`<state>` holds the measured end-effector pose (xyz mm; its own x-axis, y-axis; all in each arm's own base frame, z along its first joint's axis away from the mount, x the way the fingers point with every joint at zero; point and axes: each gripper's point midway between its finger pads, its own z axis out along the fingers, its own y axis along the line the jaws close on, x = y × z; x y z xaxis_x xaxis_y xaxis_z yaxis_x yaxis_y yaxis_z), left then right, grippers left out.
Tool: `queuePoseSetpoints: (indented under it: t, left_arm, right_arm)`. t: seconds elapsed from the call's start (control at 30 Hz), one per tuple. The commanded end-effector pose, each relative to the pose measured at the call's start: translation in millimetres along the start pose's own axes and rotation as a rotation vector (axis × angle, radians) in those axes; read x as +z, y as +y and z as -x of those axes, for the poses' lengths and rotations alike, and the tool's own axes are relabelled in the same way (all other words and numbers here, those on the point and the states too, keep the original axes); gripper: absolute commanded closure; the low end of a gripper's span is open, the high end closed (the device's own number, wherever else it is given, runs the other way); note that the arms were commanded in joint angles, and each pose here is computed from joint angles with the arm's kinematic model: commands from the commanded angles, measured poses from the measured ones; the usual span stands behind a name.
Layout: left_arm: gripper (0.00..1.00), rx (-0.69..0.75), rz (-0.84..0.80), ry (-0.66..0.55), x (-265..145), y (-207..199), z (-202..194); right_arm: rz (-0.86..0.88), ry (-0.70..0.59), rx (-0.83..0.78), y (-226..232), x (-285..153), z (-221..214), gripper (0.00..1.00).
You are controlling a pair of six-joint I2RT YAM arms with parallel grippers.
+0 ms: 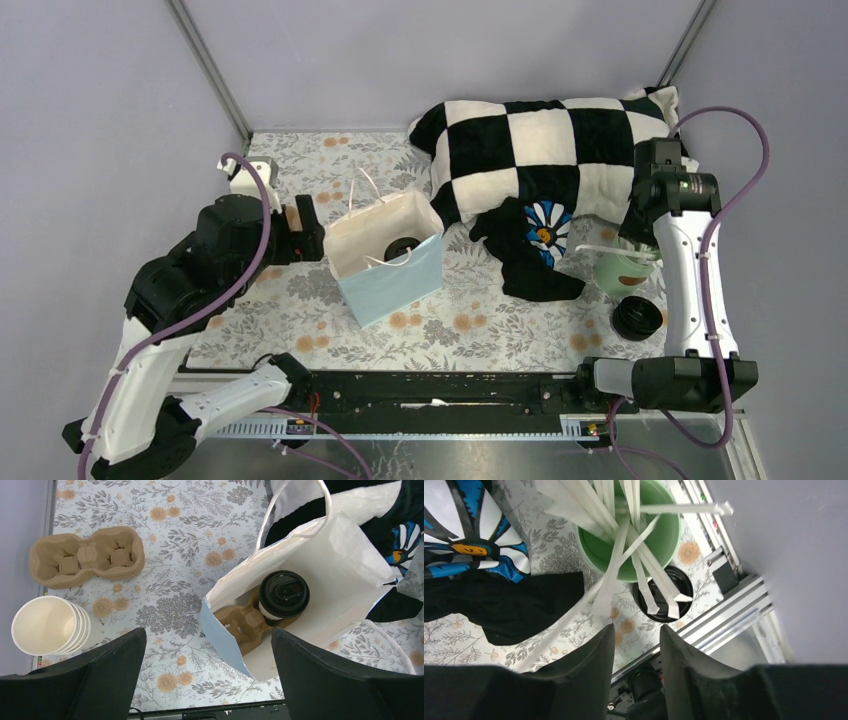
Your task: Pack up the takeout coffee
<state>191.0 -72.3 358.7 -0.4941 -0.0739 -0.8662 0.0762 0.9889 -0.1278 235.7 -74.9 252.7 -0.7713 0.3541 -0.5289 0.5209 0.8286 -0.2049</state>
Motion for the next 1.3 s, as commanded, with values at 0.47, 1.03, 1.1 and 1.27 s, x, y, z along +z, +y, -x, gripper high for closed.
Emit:
queuePoseSetpoints:
  t: [0.47, 1.03, 1.1, 1.27]
  left_arm:
    - [0.01, 0.080, -0.002, -0.040, 8.6, -8.9, 10.9]
    - [0.01, 0.071, 0.005, -0.020, 16.4, -15.4, 12.8]
    - [0.01, 0.066, -0.001, -0.018, 16.1, -17.0, 13.5]
    - [0.01, 0.060, 0.002, -0.018, 14.7, -17.5, 16.5]
  right_arm:
    - [0.235, 0.031, -0.073, 41.2, -16.5, 5.2, 0.46]
    - [0.140, -0.119, -1.077, 93.4, -27.8, -35.3, 0.14]
    - [0.122, -0.098, -1.109, 95.0, -22.1, -38.6, 0.14]
    - [0.089, -0.083, -1.140, 100.6, -8.0, -45.7, 0.16]
